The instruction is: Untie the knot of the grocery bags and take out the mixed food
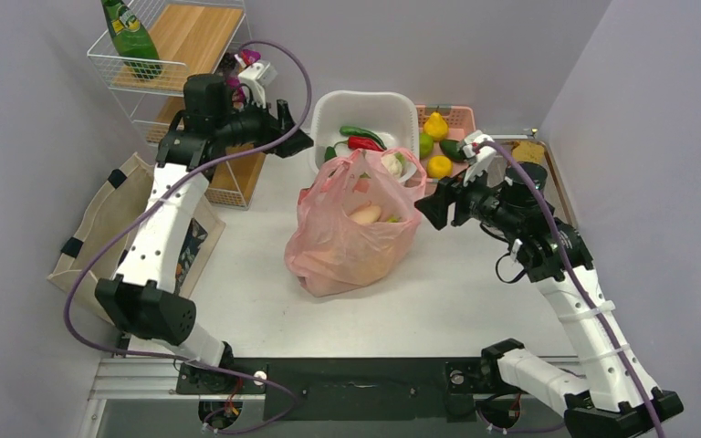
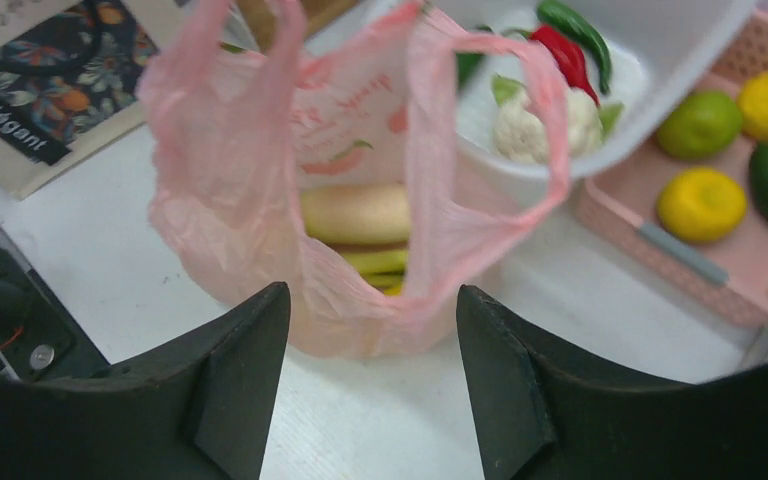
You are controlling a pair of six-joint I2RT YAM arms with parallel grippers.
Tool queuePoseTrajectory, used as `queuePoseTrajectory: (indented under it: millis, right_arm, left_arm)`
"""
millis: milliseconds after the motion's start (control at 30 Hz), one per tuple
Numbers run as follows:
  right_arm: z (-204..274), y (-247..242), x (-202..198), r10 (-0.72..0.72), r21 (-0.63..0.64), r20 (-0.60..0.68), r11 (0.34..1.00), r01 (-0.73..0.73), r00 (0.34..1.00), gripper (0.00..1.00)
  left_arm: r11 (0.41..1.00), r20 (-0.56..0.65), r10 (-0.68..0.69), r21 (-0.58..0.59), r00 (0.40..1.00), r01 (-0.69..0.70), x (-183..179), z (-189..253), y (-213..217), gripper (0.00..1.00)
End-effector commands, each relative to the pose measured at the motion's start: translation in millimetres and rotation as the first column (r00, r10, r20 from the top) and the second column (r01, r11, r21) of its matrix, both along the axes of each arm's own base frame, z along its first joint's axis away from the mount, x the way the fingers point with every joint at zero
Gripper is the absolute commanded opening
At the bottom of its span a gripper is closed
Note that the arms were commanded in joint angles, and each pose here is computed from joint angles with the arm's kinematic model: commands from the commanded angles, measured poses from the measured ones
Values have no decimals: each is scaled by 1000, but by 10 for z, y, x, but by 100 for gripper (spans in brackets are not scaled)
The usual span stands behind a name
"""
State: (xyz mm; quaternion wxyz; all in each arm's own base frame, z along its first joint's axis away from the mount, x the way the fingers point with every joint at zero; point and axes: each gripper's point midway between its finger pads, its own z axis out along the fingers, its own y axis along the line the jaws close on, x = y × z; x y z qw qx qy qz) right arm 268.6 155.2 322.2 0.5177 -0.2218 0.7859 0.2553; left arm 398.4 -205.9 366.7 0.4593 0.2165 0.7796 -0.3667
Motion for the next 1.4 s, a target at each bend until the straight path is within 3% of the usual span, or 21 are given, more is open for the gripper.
queuePoseTrajectory:
  millis: [0,267,500,733,1100,1367]
  right_arm:
    - [358,405,14,97,-9,177,995,-97,979,58]
    - [244,1281,332,216,-41,239,976,-213,947,63]
    - [-185,1702,537,261,-67,244,965,-252,934,73]
    - [-473,1870,558,305,-104,291,952,-287,907,77]
    - [-1008,2000,425,334,-81,191,943,-324,923,80]
    - [-1065,1823,462,290,-38,148,957,-287,946,84]
  left_arm:
    - [993,-118,103,72,988,-95,-212,-369,182,70]
    - [959,-178,259,160,949,-232,-253,-740,414,70]
    - [962,-249,254,165,934,-218,-294,-912,370,70]
    - [977,-308,195,151,931,-154,-389,-1078,245,77]
    - [975,-328,153,205,932,-88,-513,-1313,43,78]
    - [991,-292,63,135,954,-24,-626,-1105,-87,82]
